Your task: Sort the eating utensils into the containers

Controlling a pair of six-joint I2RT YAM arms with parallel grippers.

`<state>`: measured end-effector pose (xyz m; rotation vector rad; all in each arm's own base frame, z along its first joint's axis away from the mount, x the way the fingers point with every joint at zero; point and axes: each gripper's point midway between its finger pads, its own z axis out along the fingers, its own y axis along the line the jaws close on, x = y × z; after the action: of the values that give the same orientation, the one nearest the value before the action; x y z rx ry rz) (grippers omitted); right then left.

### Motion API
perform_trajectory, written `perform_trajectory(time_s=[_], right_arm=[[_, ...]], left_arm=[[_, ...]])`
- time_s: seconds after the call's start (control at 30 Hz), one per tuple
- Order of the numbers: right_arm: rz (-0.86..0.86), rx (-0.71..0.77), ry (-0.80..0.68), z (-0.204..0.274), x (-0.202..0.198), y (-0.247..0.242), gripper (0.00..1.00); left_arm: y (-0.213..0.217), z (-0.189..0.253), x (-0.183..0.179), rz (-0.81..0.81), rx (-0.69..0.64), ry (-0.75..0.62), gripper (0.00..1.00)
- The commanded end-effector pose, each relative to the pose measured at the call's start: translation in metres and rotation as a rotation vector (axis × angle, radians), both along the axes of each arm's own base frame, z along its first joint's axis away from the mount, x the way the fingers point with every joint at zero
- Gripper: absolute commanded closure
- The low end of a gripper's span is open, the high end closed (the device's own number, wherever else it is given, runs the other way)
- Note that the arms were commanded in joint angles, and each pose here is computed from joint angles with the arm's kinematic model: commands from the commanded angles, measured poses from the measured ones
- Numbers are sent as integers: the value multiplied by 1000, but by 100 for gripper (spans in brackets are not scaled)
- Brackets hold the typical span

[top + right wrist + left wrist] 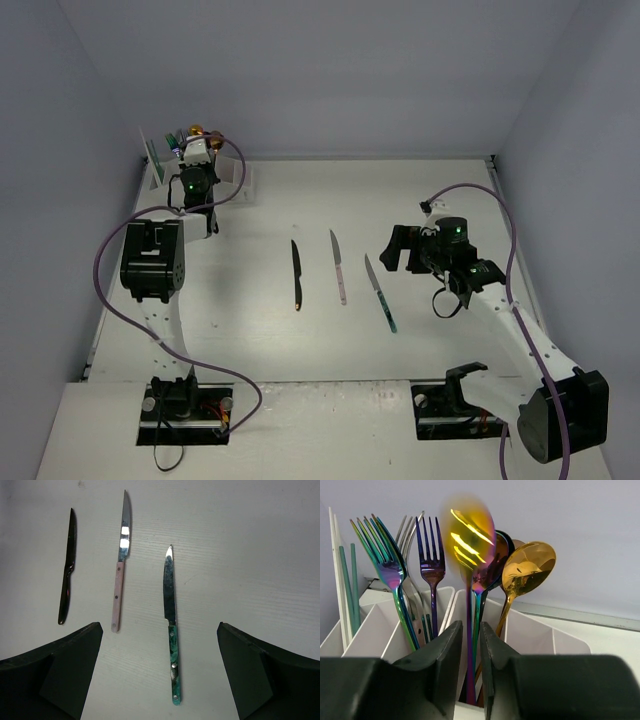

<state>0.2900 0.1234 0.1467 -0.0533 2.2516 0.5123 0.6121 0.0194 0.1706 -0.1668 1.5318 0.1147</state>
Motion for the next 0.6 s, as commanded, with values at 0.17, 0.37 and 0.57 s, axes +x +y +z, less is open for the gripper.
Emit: perform_trajectory(time_s=[0.17, 0.37, 0.57], right_arm=[[3, -1, -29, 3, 6, 0, 3], [-4, -6, -37, 4, 6, -2, 3], [-22, -23, -41, 4, 8, -6, 3]], left_arm=[[-2, 101, -16, -15, -16, -211, 60], [-7, 133, -44, -24, -38, -235, 46], [-30, 162, -95, -91, -154, -135, 40]])
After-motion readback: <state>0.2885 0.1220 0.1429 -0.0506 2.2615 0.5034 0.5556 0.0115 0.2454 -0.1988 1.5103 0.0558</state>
